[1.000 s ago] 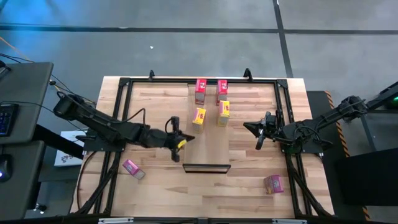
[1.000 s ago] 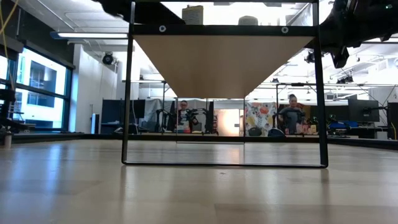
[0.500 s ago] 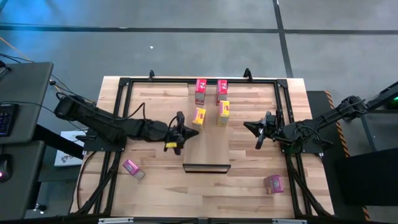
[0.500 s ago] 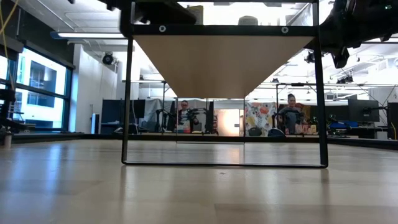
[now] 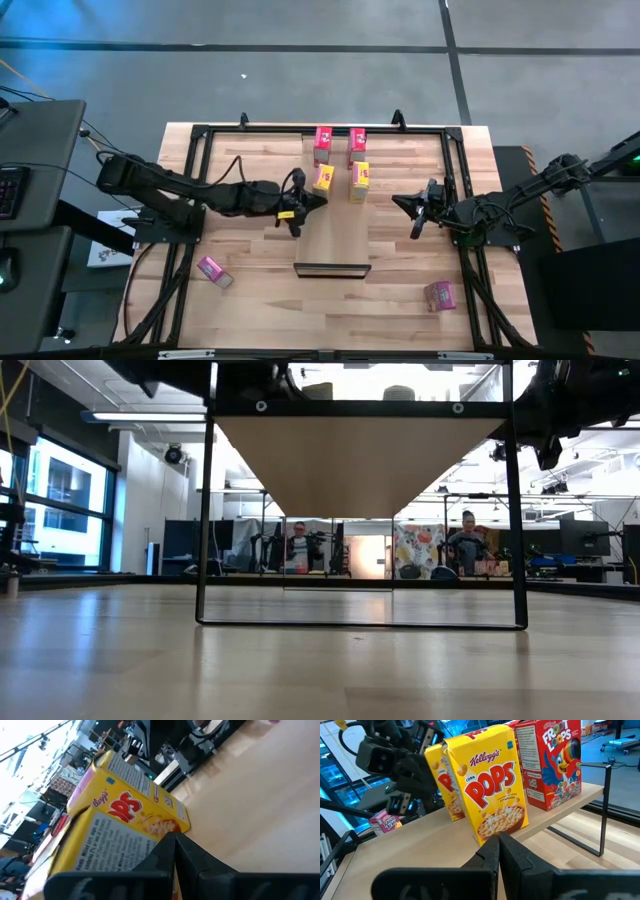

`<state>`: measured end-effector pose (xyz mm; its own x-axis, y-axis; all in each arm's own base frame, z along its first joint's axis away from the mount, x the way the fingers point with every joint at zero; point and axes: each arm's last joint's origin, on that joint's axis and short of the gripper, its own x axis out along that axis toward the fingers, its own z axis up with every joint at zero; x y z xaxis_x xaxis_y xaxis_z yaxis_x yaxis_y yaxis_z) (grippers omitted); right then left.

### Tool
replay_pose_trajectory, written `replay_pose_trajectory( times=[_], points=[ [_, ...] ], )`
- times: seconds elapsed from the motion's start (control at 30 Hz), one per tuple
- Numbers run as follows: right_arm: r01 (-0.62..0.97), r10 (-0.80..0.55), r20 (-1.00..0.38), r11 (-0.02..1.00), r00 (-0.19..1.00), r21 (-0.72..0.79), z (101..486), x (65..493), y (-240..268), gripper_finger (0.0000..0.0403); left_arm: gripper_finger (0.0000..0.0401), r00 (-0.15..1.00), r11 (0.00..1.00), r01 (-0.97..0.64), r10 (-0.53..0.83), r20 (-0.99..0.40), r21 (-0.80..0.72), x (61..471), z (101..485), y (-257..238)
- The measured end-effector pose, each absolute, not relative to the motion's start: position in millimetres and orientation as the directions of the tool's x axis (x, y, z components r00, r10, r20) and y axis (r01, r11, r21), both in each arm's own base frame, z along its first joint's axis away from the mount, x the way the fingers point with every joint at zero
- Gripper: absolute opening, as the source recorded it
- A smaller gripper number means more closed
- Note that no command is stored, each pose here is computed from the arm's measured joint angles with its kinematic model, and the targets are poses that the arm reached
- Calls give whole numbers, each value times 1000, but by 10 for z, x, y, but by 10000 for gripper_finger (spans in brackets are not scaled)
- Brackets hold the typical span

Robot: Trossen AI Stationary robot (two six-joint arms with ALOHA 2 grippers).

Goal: Stack cereal on shelf
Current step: Put the yellow cereal box on the shelf aligned with the other yellow cereal box, then put the right purple cereal box on the shelf

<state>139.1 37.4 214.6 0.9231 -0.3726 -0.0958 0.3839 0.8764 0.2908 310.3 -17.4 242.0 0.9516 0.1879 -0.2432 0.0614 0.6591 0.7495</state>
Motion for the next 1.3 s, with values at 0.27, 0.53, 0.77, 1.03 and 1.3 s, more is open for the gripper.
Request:
replay_pose_trajectory(
  times=[0.27,0.53,0.77,1.03,1.3],
  points=[
    [383,-372,-96,877,923,291,2146,1390,375,0,0,958,659,58,174,-226,750,3244,2377,-163],
    [385,-368,-114,881,923,274,2124,1388,375,0,0,966,729,137,53,-255,671,3072,2750,-557],
    [376,-359,-114,878,926,297,2125,1390,378,0,0,937,844,193,-7,-348,501,2352,3074,-917],
    [379,-364,-108,870,925,316,2132,1390,377,0,0,985,863,125,-48,-167,489,1765,2742,-1123],
    [340,-386,29,844,922,415,2304,1397,373,0,0,989,893,-38,-31,145,448,1528,2452,-977]
  ],
)
